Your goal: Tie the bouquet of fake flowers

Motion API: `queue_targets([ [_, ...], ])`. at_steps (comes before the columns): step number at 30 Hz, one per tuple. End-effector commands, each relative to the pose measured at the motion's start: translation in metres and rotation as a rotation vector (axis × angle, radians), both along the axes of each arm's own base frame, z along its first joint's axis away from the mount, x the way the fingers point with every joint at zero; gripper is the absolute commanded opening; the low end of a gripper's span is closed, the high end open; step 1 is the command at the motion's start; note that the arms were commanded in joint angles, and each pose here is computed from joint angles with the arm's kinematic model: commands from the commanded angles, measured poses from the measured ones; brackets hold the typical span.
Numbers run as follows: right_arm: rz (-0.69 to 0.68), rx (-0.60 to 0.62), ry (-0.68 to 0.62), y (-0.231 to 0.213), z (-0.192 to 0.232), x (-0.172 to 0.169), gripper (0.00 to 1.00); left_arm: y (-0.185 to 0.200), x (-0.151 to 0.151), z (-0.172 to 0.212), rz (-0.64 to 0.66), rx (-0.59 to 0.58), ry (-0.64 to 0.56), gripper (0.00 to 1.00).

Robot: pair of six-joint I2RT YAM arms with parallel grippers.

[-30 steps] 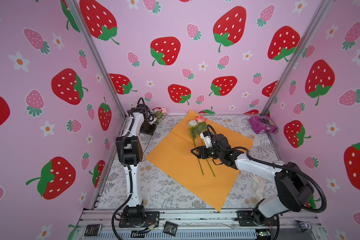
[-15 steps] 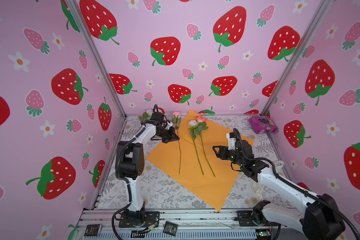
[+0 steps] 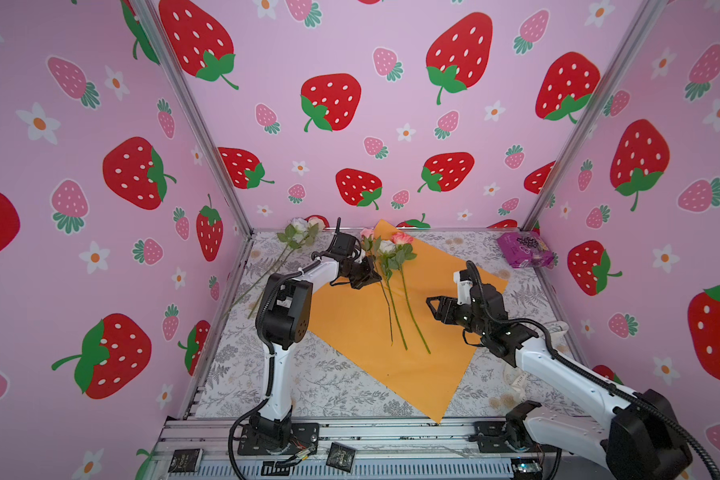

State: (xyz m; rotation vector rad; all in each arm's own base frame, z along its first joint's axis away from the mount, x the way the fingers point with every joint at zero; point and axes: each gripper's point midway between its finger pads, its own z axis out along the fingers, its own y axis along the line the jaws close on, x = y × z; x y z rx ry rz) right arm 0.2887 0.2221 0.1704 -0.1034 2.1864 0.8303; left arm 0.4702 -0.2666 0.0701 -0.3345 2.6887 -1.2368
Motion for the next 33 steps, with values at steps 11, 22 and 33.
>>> queue_targets([
  [11, 0.028, -0.007, 0.058, 0.007, -0.016, -0.002, 0.64, -0.013, -0.002, -0.035, -0.063, 0.037, -0.004, 0.17],
  [22, 0.036, -0.009, 0.065, 0.01, -0.017, 0.0, 0.64, -0.016, -0.021, -0.005, -0.092, 0.036, -0.026, 0.31],
  [33, 0.15, 0.068, 0.003, 0.032, 0.0, -0.002, 0.64, 0.07, -0.03, 0.043, -0.108, 0.313, -0.182, 0.44],
])
